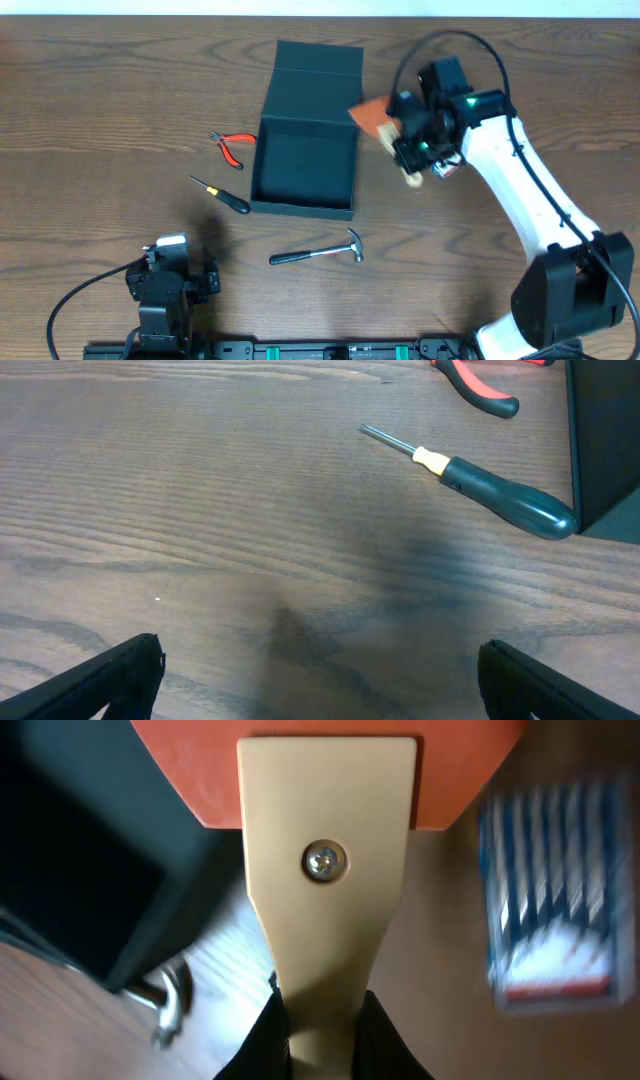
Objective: Pack container
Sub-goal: 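Lift the scraper and carry it left over the black box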
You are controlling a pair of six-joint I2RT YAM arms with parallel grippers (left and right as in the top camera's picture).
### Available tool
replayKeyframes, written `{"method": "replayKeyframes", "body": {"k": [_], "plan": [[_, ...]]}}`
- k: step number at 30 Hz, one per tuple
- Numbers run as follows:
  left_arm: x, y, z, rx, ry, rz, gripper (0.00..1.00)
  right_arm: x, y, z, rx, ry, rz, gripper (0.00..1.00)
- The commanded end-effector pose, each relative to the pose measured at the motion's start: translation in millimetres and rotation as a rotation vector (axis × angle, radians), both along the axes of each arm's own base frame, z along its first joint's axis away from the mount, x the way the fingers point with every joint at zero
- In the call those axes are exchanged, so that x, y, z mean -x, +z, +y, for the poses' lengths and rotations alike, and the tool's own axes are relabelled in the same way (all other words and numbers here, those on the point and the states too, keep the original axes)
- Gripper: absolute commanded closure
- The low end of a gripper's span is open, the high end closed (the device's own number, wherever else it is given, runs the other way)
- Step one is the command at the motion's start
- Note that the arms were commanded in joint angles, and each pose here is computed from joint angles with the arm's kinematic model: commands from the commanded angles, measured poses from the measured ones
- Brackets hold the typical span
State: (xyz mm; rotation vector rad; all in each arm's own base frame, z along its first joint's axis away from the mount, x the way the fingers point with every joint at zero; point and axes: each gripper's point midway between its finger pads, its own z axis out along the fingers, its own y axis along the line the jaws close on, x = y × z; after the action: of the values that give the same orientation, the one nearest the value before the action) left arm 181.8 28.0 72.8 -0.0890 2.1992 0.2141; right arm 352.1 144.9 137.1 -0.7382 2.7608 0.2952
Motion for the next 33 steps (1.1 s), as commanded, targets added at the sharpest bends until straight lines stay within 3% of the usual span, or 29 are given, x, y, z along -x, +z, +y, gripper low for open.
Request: {"method": "replayKeyframes", "body": {"k": [1,11,25,33], "plan": [[1,-5,3,-0.016,0.008,0.012,0.02,-6,41,33,0.01,0.118,-0.151,0.99],[1,-5,3,-0.016,0.008,0.012,0.02,-8,34,100,0.024,0.345,-0.269,0.99],[1,-5,3,-0.016,0.008,0.012,0.01,-5,-57,125,0.051,0.369,-0.074,0.99],[1,-5,3,-0.016,0.008,0.012,0.01,-7,-74,129,0.056,0.368,-0.054,0.99]]}}
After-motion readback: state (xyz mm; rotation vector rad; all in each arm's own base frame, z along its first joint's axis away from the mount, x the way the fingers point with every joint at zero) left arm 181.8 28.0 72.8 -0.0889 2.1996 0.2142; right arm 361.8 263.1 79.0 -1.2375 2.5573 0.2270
